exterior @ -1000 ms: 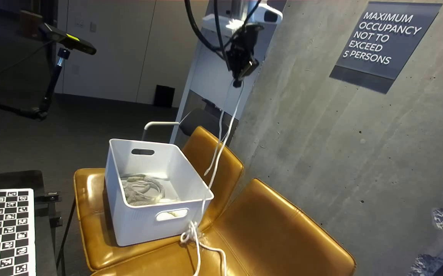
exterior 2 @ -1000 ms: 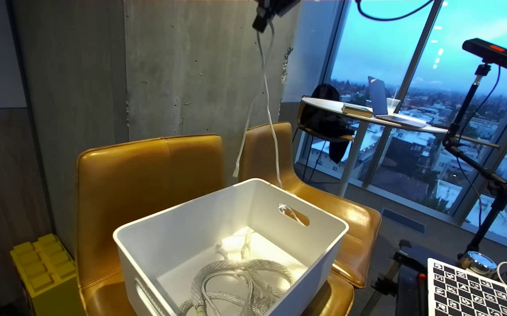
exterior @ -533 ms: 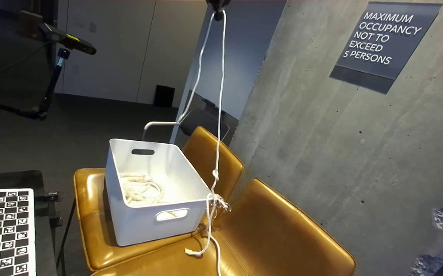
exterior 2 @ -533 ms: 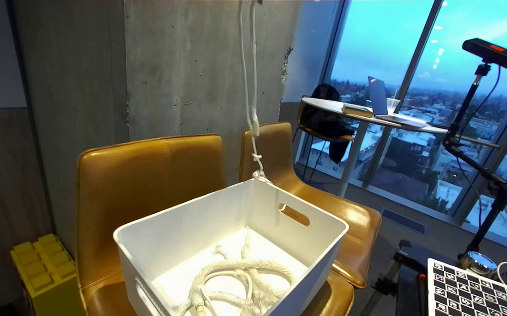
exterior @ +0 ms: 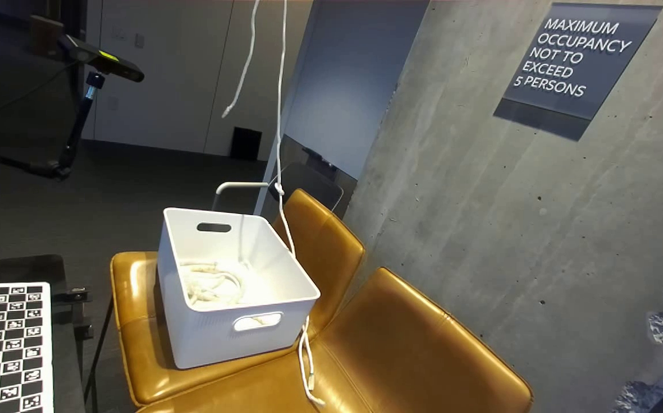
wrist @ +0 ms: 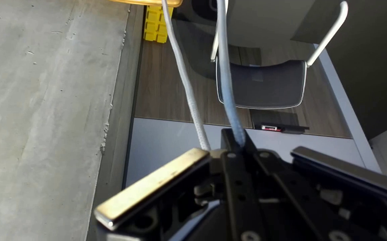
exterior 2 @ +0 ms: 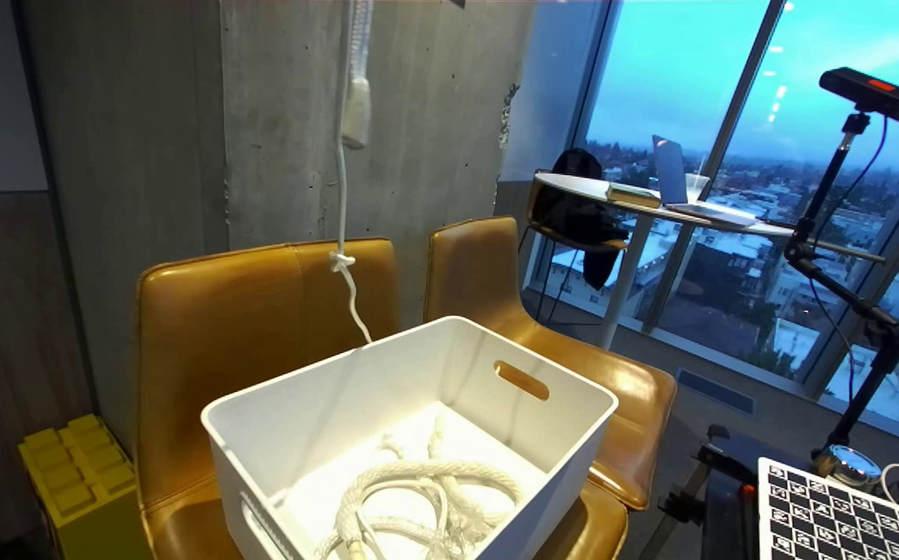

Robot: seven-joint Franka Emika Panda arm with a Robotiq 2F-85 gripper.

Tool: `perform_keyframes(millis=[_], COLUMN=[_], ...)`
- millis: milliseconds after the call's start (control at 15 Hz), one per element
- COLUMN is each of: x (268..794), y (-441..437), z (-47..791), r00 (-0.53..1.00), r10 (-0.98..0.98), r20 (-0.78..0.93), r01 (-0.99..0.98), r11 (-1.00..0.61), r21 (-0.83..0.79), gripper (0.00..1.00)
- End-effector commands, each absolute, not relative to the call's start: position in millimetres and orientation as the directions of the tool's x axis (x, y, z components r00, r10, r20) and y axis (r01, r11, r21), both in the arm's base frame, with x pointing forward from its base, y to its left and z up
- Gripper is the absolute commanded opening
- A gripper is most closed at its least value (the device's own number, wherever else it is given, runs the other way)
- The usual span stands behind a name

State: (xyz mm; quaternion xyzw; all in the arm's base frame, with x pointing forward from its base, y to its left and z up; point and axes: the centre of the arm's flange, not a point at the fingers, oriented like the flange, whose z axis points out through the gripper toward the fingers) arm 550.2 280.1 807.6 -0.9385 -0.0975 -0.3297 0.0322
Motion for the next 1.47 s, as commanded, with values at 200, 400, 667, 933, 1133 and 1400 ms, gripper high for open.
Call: perform_keyframes(millis=[200,400,667,933,1133,1400], x=[563,508,481,506,542,580], y=[325,326,298,238,192,133], z=[822,830,822,786,737,645], r00=[0.763,0.770,0.779,0.843,0.902,0.946], r10=[0.171,0.154,0.124,0.049,-0.034,-0.101], r20=[0.624,0.619,0.614,0.536,0.430,0.309], r01=[0.199,0.214,0.201,0.119,0.005,-0.081], r11=[-0.980,-0.977,-0.978,-0.988,-0.996,-0.994], r21=[0.025,-0.023,-0.057,-0.098,-0.089,-0.075], gripper=[0.01,0.01,0.01,0.01,0.01,0.01])
